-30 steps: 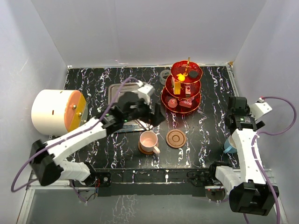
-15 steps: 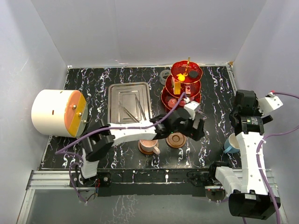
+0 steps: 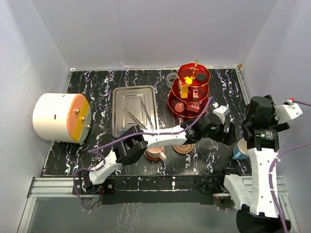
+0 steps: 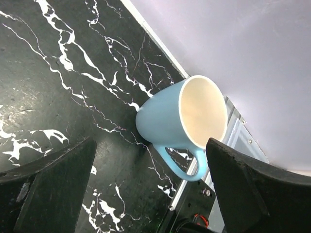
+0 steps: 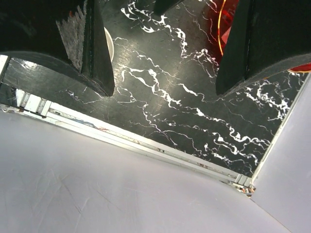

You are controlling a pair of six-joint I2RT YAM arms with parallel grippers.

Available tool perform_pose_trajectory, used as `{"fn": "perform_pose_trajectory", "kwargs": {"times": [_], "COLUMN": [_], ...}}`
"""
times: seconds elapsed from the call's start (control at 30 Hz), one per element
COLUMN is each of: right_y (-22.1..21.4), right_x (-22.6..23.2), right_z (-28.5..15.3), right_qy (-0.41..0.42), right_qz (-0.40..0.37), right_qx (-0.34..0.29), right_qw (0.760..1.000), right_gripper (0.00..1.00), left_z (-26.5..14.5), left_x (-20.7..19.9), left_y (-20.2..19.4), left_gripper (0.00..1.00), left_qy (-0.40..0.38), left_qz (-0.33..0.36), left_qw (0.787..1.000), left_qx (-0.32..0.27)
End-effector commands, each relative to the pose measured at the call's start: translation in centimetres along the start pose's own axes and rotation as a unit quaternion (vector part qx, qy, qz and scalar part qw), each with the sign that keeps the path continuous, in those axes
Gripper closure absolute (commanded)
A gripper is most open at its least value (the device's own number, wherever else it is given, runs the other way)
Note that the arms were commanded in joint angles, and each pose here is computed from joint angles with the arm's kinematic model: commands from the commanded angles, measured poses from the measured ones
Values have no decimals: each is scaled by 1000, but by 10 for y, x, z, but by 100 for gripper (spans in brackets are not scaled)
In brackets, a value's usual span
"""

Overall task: Serve the afternoon tea
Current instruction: Pick up the cup from the corner of the board.

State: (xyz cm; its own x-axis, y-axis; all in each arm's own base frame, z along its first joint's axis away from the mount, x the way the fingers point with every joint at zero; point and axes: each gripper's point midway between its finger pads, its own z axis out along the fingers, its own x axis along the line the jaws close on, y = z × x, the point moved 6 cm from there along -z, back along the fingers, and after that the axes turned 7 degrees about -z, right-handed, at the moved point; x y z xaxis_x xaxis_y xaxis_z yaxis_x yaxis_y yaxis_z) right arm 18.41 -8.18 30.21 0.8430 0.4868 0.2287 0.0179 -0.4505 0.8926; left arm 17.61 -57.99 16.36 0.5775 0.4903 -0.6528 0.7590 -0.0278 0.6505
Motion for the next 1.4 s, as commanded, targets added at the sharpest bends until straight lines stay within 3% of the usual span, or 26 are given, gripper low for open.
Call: {"fn": "perform_pose_trajectory", "kwargs": {"times": [0.0,0.17,0.43,0.83,1.13,1.37], "right_y": [29,30,21,13,6,8], "right_x": [2,-2,-4,-8,-27,-21], "right_z": [-13,-19,-19,-25,-36,-34], "right_qy": [14,22,26,44,58,55], "right_qz": [42,48,42,40,60,55], "right_qx": [-42,-48,-42,-41,-58,-53], "right_qw": [998,997,998,997,995,996], "right_gripper": [15,15,15,15,15,15], "left_z": [5,22,34,51,58,57], "left_x": [-16,-25,-35,-19,-14,-14], "left_y": [2,-9,-13,-29,-41,-35], "left_gripper": [6,5,3,15,31,54], "left_qy": [-20,-49,-74,-44,-55,-40], "left_qz": [-22,-22,-21,-28,-39,-39], "left_qw": [999,996,995,993,989,991], "left_qx": [18,72,71,101,134,119]}}
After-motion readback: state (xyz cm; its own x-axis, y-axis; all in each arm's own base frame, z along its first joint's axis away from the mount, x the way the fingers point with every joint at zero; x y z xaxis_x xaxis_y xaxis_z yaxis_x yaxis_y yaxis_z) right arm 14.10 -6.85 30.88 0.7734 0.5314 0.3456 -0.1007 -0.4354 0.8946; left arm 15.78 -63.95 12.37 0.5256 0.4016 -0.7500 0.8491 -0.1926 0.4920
